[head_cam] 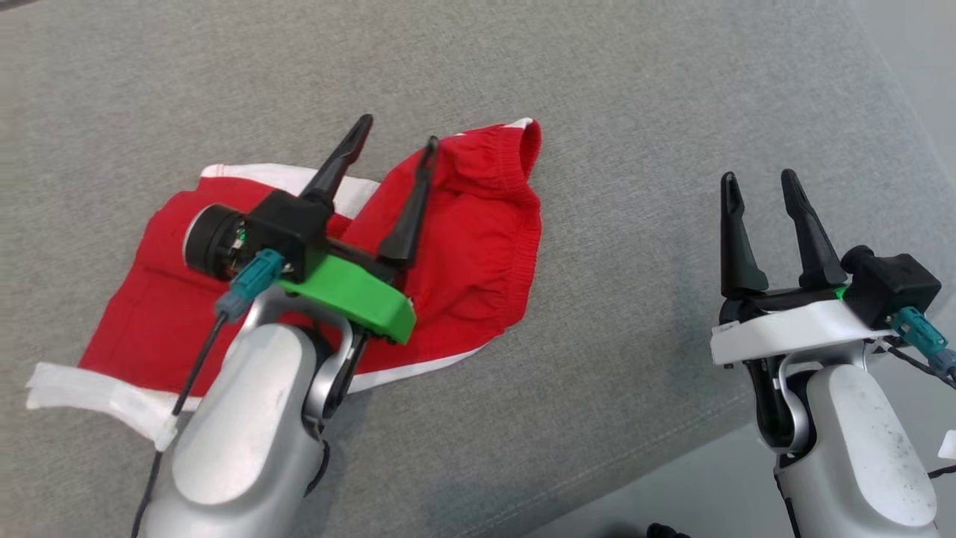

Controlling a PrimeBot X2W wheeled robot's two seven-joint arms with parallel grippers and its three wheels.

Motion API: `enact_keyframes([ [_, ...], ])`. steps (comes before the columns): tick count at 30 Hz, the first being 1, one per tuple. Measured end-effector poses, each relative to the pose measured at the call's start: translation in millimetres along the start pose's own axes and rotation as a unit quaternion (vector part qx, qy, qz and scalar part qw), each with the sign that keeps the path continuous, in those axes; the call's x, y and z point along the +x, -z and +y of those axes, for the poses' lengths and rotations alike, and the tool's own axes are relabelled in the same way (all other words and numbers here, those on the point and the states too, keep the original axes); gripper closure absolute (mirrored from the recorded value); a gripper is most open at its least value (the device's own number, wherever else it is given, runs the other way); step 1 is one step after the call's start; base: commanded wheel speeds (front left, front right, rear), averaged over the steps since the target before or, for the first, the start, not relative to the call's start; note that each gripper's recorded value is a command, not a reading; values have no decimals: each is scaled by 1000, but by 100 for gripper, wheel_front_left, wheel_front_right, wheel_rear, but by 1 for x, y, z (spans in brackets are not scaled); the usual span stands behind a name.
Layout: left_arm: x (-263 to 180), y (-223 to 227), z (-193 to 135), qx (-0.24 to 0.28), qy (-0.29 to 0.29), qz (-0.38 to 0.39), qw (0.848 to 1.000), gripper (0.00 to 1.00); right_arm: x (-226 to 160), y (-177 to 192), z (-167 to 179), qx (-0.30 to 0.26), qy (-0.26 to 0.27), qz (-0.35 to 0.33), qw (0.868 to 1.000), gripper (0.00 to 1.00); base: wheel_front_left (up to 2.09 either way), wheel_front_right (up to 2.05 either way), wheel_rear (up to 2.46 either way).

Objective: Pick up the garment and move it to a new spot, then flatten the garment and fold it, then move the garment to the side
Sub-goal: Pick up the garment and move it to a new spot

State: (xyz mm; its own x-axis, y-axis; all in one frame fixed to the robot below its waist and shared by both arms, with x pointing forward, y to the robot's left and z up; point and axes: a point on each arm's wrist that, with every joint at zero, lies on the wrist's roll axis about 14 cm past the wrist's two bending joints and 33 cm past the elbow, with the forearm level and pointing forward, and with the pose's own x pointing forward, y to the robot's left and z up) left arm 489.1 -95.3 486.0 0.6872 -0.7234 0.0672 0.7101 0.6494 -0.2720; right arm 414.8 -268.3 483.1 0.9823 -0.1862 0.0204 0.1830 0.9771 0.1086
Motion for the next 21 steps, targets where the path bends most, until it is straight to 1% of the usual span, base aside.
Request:
enact_keyframes([
  [3, -18, -12, 30, -2, -58, -20, 998, 0, 4, -2, 11, 1, -16, -5, 1000, 0, 0, 0, 0],
  [6, -43, -25, 62, 5, -121, -38, 992, 0, 8, -5, 23, 4, -33, -11, 999, 0, 0, 0, 0],
  [9, -71, -37, 92, 16, -178, -50, 983, 0, 9, -4, 36, 6, -49, -12, 999, 0, 0, 0, 0],
  [12, -106, -48, 120, 27, -236, -60, 969, 0, 11, -4, 49, 7, -67, -13, 998, 0, 0, 0, 0],
  [16, -153, -64, 147, 51, -300, -73, 950, 0, 14, -7, 68, 7, -92, -17, 996, 0, 0, 0, 0],
  [18, -175, -71, 155, 59, -327, -76, 940, 0, 13, -7, 75, 7, -102, -15, 995, 0, 0, 0, 0],
  [21, -201, -80, 159, 68, -352, -85, 930, 0, 11, -10, 84, 7, -114, -16, 993, 0, 0, 0, 0],
])
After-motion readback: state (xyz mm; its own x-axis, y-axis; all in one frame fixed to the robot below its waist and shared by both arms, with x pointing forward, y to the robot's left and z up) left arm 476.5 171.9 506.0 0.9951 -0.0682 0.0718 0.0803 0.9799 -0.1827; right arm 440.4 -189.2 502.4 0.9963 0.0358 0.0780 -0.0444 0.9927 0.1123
